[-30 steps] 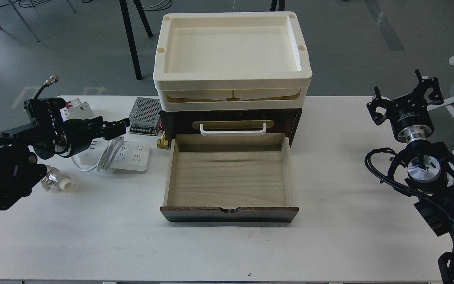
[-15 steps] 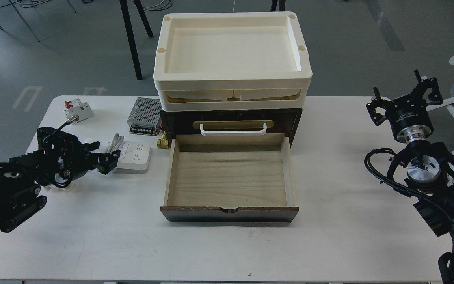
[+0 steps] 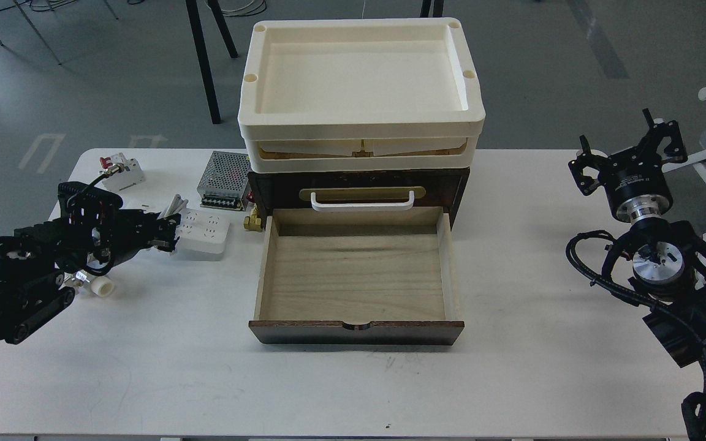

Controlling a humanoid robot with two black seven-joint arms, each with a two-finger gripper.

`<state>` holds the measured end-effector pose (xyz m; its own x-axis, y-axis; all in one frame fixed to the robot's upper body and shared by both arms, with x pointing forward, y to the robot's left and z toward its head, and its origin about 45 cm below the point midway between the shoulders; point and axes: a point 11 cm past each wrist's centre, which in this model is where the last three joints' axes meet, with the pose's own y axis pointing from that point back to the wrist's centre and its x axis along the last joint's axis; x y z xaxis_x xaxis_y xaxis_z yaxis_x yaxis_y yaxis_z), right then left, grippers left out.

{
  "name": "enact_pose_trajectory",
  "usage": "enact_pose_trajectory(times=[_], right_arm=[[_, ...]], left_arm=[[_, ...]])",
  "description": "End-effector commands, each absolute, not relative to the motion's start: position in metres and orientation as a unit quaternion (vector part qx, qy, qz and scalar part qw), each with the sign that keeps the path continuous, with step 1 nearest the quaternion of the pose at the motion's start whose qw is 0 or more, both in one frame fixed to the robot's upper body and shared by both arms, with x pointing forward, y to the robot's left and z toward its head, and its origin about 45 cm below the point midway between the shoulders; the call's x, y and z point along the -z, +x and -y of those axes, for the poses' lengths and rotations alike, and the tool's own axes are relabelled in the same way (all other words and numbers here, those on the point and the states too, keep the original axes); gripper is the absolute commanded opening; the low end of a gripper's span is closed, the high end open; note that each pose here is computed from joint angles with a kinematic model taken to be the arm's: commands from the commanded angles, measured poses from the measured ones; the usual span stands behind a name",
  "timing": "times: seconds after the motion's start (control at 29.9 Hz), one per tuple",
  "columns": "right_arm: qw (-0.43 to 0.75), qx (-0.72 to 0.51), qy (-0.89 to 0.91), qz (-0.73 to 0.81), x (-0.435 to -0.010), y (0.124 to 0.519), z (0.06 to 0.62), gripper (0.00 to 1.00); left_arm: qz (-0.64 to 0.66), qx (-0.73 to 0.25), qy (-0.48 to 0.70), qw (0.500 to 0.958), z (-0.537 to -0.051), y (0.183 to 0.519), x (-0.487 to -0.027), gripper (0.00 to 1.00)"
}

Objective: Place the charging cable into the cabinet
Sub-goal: 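Close the left gripper on the white power strip, then lift the power strip with the left gripper up and away, then carry the power strip with the left gripper over the open drawer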

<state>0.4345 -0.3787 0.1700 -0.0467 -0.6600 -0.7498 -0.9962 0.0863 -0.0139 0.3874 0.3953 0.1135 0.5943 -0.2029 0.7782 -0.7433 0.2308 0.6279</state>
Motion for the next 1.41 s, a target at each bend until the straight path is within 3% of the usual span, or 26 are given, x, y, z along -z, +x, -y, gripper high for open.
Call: enact_pose_trajectory(times=[0.0, 0.4, 0.57, 0.74, 0.94, 1.11, 1.21, 1.37], right_arm=[[0.306, -0.274, -0.618, -0.671, -0.169, 0.434, 0.379, 1.00], [0.305, -0.274, -0.619, -0.670, -0.169, 0.434, 0.378, 1.00], [0.304, -0.274, -0.619, -0.670, -0.169, 0.434, 0.378, 1.00], [0.304, -0.273, -0.620, -0.670, -0.169, 0.434, 0.378, 1.00], [0.303, -0.274, -0.619, -0.670, -0.168, 0.434, 0.378, 1.00], [0.304, -0.273, -0.620, -0.669, -0.169, 0.434, 0.378, 1.00], [0.304, -0.273, -0.620, -0.669, -0.169, 0.434, 0.378, 1.00], [0.303, -0.273, -0.621, -0.669, -0.169, 0.434, 0.378, 1.00]], left_arm=[[0.406, -0.215, 0.577, 0.675, -0.403, 0.391, -0.126, 0.07], [0.448, -0.328, 0.540, 0.633, -0.481, 0.417, -0.269, 0.07], [0.500, -0.362, 0.498, 0.609, -0.469, 0.442, -0.343, 0.07], [0.568, -0.363, 0.432, 0.599, -0.418, 0.461, -0.415, 0.07], [0.611, -0.274, 0.357, 0.651, -0.307, 0.449, -0.455, 0.07], [0.631, -0.163, 0.296, 0.698, -0.223, 0.410, -0.447, 0.07], [0.626, -0.086, 0.268, 0.727, -0.167, 0.382, -0.427, 0.07], [0.583, -0.001, 0.258, 0.770, -0.112, 0.344, -0.372, 0.07]])
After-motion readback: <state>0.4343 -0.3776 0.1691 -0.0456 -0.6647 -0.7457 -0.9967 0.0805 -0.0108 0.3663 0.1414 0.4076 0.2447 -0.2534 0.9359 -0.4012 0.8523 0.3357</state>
